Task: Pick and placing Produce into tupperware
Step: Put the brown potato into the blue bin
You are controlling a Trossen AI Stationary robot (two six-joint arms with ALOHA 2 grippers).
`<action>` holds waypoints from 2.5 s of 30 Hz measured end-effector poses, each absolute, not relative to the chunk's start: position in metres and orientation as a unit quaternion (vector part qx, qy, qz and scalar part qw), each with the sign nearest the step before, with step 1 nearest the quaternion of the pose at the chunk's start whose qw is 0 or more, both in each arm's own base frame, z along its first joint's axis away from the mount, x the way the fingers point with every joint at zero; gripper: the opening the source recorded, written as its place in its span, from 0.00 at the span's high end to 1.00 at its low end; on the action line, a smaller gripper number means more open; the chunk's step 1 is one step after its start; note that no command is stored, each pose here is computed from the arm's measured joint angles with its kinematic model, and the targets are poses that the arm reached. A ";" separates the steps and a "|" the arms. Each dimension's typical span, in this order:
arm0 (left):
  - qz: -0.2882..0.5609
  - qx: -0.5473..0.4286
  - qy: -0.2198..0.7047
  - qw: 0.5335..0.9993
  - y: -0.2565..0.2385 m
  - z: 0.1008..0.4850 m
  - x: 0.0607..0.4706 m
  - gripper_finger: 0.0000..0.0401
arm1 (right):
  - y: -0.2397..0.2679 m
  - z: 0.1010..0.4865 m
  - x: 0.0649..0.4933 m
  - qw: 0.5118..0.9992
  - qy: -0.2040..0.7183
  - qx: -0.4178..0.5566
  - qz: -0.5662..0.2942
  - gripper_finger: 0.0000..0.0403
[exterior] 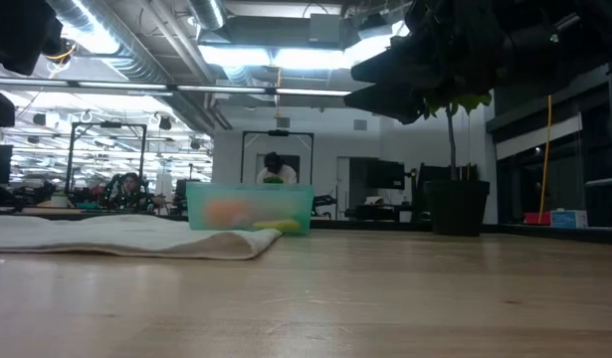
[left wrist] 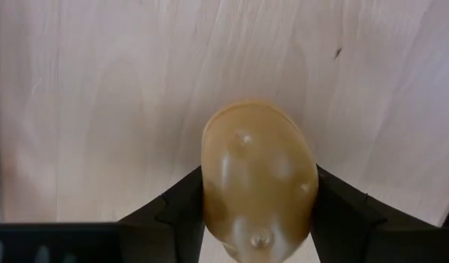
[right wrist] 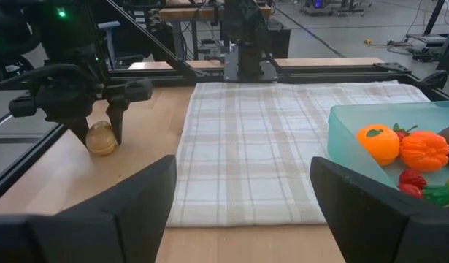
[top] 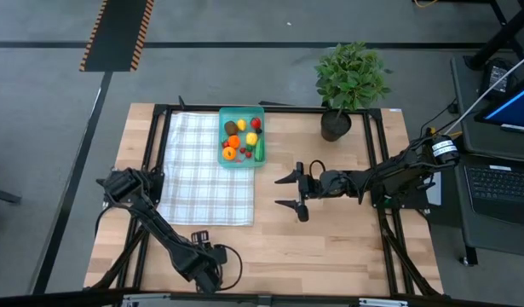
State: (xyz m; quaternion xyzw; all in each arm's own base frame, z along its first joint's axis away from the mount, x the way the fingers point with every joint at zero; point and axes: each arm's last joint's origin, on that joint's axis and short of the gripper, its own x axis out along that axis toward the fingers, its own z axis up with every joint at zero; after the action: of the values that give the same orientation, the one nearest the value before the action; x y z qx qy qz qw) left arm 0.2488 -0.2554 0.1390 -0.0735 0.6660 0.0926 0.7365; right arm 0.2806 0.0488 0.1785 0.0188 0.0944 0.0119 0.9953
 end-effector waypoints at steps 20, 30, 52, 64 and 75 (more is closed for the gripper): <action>0.075 -0.026 0.619 0.781 -0.238 0.211 0.238 0.54 | 0.066 0.185 0.278 0.997 0.060 -0.026 0.046 0.22; 0.084 0.010 0.500 0.862 -0.217 0.248 0.213 0.54 | 0.071 0.187 0.277 0.997 0.052 -0.028 0.055 0.22; 0.021 -0.016 0.192 0.981 -0.146 0.189 0.164 0.54 | 0.093 0.197 0.271 0.988 -0.006 -0.030 0.152 0.22; -0.013 -0.001 0.062 0.998 -0.115 0.167 0.159 0.54 | 0.095 0.193 0.271 0.982 0.008 -0.051 0.180 0.22; 0.049 -0.002 0.058 0.997 -0.092 0.163 0.169 0.53 | 0.089 0.192 0.272 0.996 0.021 -0.021 0.086 0.22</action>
State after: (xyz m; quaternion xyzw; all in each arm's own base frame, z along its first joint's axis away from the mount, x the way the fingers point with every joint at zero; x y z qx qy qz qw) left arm 0.1691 -0.0916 0.1632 -0.0016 0.0583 0.0489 0.9971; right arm 0.2723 0.0893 0.1922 -0.0208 0.0208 0.0863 0.9958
